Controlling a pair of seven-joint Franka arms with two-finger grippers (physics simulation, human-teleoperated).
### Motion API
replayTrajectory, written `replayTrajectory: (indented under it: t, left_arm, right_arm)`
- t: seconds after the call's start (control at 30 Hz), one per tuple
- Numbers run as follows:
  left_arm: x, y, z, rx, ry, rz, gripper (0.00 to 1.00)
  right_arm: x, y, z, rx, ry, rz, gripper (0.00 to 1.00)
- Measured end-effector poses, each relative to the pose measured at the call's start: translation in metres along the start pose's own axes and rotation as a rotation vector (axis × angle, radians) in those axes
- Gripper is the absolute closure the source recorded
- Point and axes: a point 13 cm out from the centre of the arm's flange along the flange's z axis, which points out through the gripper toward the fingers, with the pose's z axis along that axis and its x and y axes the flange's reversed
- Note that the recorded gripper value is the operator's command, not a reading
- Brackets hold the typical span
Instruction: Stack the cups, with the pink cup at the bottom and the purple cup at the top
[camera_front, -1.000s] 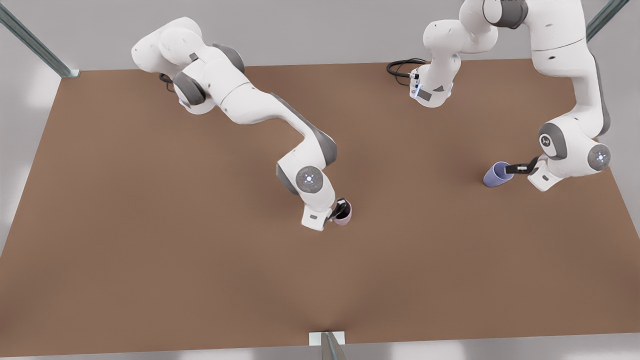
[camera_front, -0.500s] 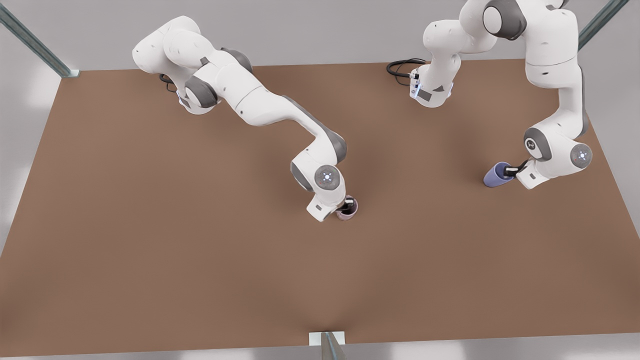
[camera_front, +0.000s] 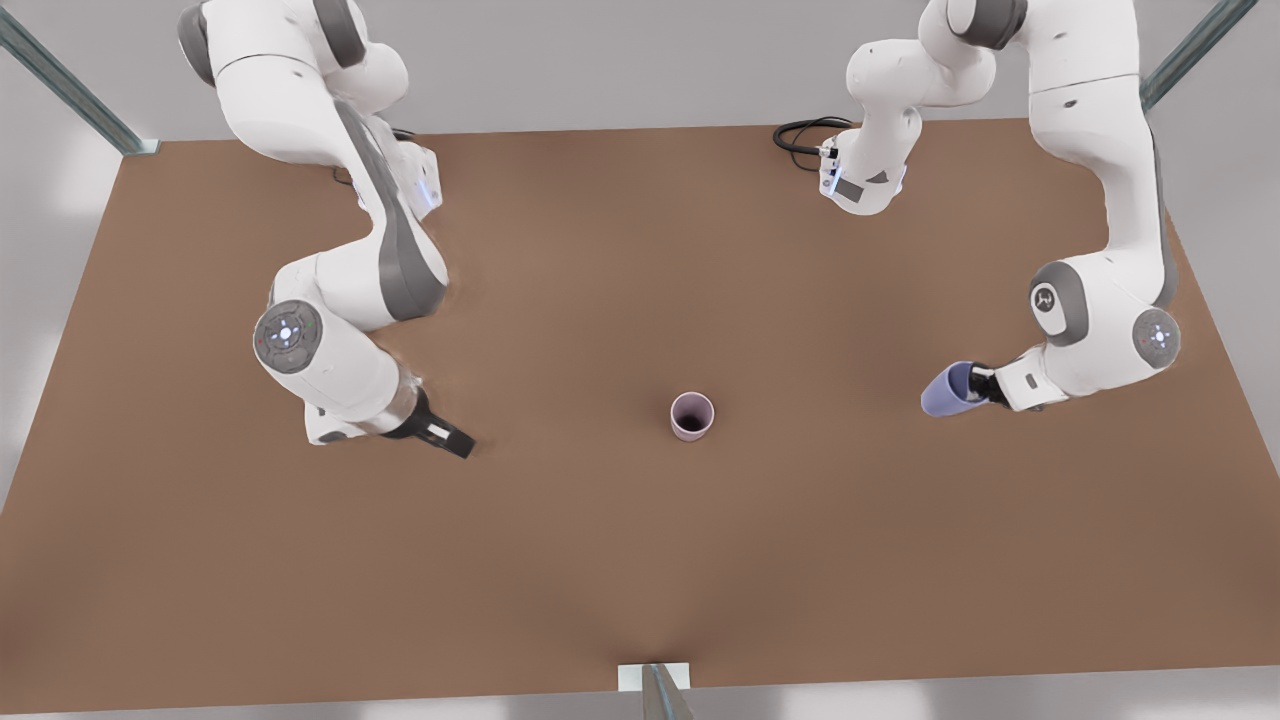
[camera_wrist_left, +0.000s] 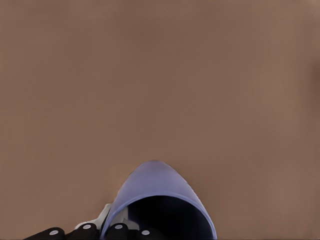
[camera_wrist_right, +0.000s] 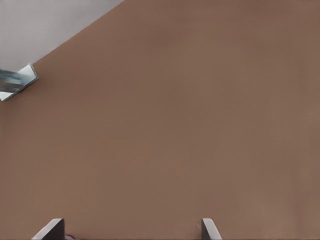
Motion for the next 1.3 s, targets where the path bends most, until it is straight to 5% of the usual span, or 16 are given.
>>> replayTrajectory:
  t: [0.17, 0.5, 1.3]
  left_arm:
    - [-0.084, -0.166, -0.008, 0.053, 0.008, 0.157, 0.79]
    - [-0.180, -0.297, 0.005, 0.071, -0.007, 0.017, 0.79]
    - [-0.186, -0.342, 0.065, 0.064, 0.095, -0.441, 0.79]
  right_arm:
    - [-0.093, -0.179, -0.061, 0.045, -0.039, 0.093, 0.00]
    - [-0.111, -0.191, -0.095, 0.107, -0.071, -0.198, 0.00]
    - [-0.116, -0.196, -0.095, 0.119, -0.055, -0.472, 0.00]
